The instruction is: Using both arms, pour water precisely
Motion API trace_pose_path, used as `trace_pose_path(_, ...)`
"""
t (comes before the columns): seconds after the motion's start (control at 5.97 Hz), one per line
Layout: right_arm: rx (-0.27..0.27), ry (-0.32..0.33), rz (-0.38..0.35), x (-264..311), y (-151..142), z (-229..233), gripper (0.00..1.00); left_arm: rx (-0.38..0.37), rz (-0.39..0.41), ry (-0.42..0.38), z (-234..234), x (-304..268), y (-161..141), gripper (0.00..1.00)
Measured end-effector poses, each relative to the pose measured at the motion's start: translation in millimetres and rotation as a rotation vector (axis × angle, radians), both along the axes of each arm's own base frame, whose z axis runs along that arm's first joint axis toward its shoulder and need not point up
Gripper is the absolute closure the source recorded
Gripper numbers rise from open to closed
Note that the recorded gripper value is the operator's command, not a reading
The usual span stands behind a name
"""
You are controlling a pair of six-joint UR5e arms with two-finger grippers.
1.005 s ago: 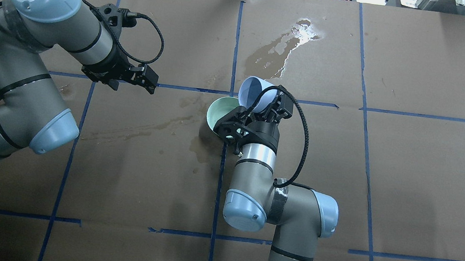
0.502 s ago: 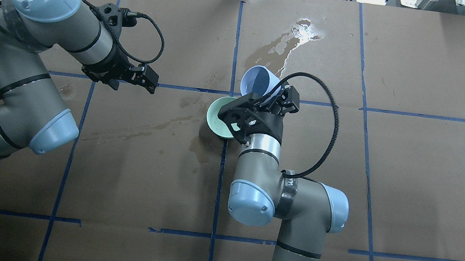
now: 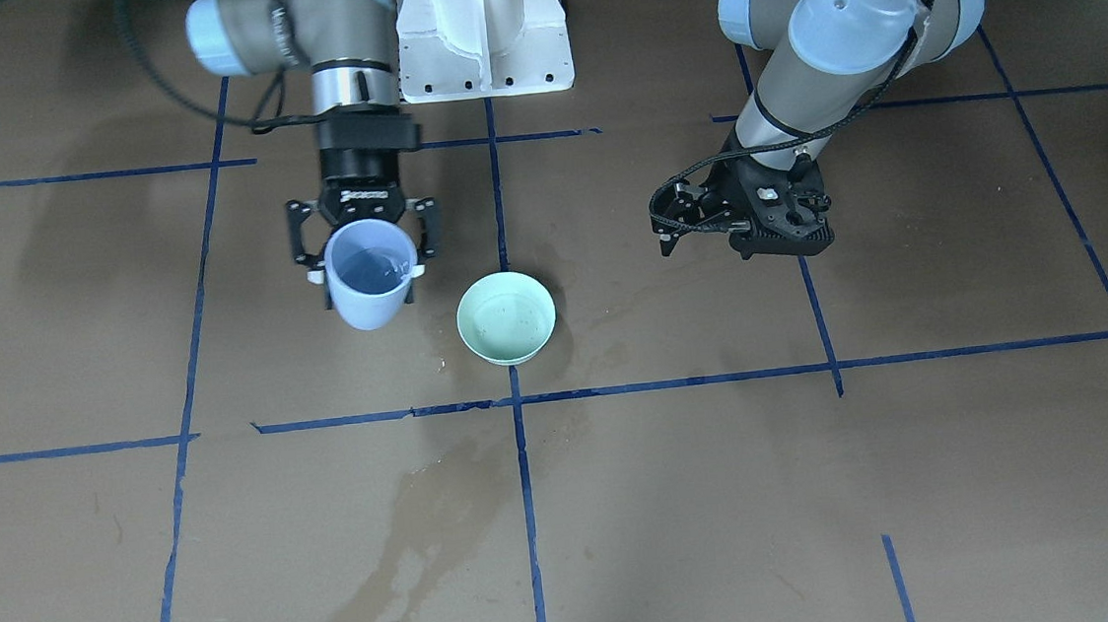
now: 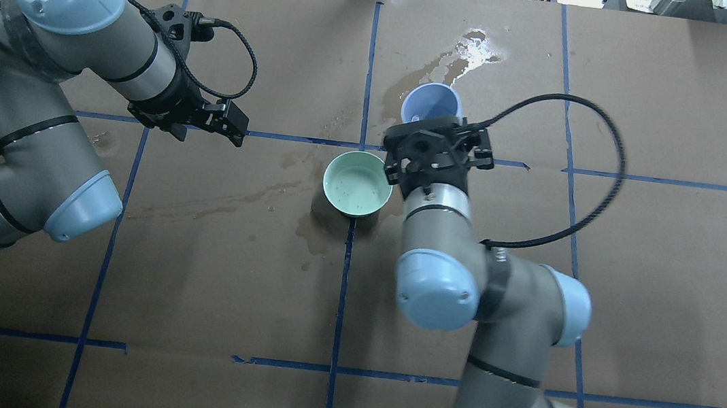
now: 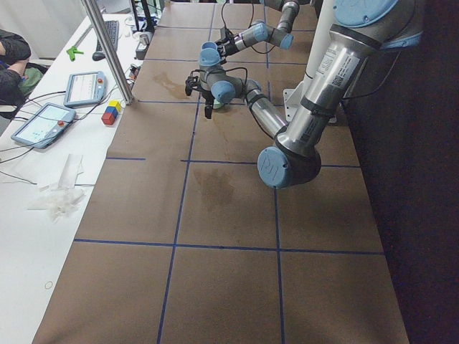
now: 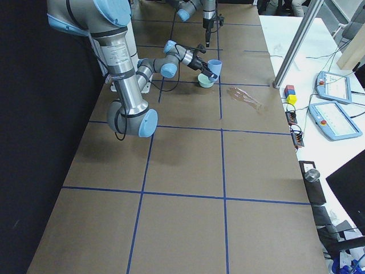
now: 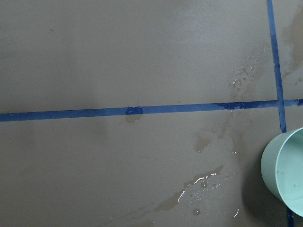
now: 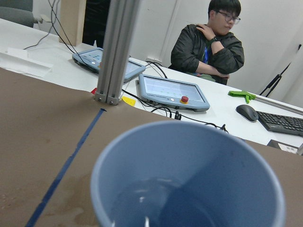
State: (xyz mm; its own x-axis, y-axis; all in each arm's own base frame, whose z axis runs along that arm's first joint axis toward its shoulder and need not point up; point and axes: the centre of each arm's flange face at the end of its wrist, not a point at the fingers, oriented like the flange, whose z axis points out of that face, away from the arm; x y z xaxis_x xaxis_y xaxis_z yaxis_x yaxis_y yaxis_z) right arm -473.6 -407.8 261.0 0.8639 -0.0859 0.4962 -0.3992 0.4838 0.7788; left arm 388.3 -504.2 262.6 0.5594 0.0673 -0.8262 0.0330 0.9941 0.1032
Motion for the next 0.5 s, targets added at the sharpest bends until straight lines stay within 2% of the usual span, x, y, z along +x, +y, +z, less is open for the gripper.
trace_pose_path(0.5,0.014,-0.034,-0.019,111,-12,141,0.99,0.001,-0.002,0.0,0,-1,0,0.0)
